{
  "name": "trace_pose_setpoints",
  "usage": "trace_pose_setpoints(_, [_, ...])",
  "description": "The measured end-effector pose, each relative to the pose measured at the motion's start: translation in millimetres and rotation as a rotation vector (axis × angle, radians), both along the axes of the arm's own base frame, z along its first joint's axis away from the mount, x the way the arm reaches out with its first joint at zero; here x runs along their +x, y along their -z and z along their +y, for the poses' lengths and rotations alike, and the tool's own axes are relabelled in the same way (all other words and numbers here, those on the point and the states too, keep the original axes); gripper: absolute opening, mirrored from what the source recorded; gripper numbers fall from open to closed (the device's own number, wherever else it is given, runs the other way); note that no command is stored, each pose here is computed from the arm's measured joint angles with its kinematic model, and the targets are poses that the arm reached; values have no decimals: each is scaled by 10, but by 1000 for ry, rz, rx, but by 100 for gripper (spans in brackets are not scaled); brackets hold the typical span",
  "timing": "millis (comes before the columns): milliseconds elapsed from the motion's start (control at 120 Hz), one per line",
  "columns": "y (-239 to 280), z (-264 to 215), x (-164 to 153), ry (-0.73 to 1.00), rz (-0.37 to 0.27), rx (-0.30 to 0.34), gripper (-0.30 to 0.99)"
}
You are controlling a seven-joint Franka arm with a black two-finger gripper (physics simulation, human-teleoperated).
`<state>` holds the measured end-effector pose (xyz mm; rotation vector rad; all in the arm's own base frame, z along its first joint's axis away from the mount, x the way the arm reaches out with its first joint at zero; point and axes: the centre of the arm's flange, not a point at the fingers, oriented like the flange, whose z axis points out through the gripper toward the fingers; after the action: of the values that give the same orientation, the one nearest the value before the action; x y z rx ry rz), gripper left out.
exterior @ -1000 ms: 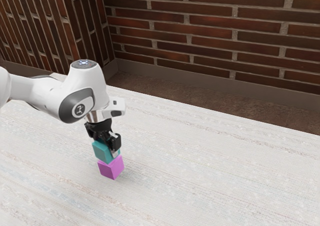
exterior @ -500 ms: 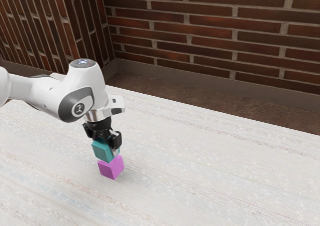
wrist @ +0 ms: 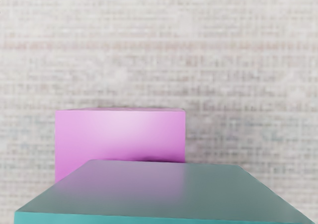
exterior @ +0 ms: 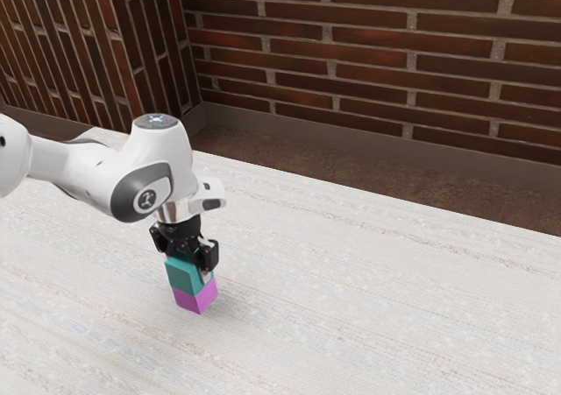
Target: Pick up the blue block with one arm, and put the blue block on the pink block with one arm
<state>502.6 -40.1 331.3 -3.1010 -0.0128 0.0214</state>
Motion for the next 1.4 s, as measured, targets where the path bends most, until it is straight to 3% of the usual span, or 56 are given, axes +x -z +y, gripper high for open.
trace_pose_setpoints(1400, [-126, 150, 130, 9, -27, -1, 42])
